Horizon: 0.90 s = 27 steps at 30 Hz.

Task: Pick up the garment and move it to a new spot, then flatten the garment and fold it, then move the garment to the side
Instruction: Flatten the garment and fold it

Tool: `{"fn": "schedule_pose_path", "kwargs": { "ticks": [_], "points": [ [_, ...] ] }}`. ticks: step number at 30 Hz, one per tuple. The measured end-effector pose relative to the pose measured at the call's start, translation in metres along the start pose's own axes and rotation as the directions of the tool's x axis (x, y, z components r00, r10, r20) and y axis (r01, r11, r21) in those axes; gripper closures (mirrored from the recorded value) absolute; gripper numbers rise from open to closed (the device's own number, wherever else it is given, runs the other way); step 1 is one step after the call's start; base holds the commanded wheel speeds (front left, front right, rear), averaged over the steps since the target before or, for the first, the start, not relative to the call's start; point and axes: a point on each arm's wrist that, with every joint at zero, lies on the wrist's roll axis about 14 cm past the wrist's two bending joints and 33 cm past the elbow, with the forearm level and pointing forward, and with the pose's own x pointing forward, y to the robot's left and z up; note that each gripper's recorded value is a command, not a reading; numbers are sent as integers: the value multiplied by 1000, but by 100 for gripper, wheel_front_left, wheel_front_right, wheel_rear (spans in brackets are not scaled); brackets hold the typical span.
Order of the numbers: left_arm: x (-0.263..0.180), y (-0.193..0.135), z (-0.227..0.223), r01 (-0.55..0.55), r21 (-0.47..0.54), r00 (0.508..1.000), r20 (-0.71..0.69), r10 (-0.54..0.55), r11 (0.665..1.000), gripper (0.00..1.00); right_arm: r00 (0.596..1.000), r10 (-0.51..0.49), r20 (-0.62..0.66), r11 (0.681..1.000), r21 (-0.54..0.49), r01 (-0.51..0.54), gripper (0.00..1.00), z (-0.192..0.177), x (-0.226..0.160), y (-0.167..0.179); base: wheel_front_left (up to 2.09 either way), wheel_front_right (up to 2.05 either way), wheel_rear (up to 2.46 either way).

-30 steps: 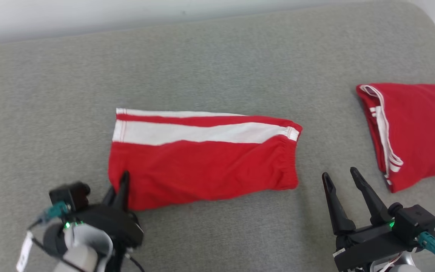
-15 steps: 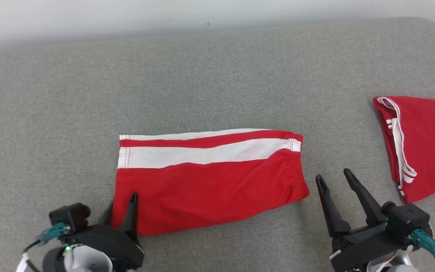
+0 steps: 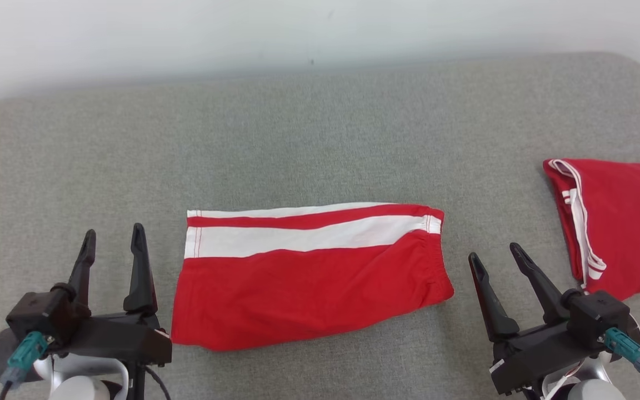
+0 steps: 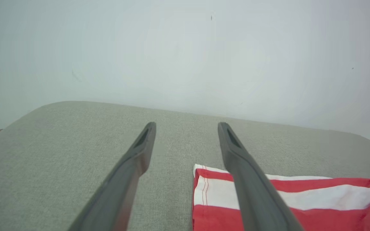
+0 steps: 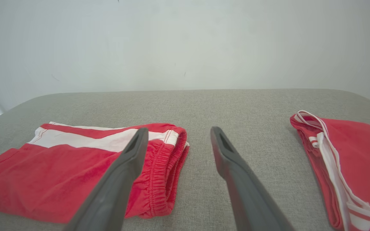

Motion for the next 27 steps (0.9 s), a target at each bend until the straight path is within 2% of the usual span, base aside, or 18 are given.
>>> {"fn": "schedule_pose_path", "kwargs": {
  "ticks": [3, 8, 17, 27],
  "points": [
    [-7, 3, 6, -3, 49, 1000, 22, 2, 999, 0, 1000, 0, 7, 1000, -4, 0, 0, 3, -3, 1, 0, 0, 0],
    [-26, 4, -9, 2, 80, 999, -34, 1, 997, 0, 1000, -9, -5, 1000, -9, 9, 0, 0, -11, 0, 0, 0, 0],
    [-39, 5, -14, -7, 72, 998, -62, 12, 997, 0, 1000, -9, -15, 1000, -6, 9, 0, -1, -14, 0, 0, 0, 0],
    [-39, 1, -12, 4, 68, 999, -54, 0, 998, 0, 991, 35, -131, 999, 2, -35, 0, -29, 2, 5, 0, 0, 0]
  ]
}}
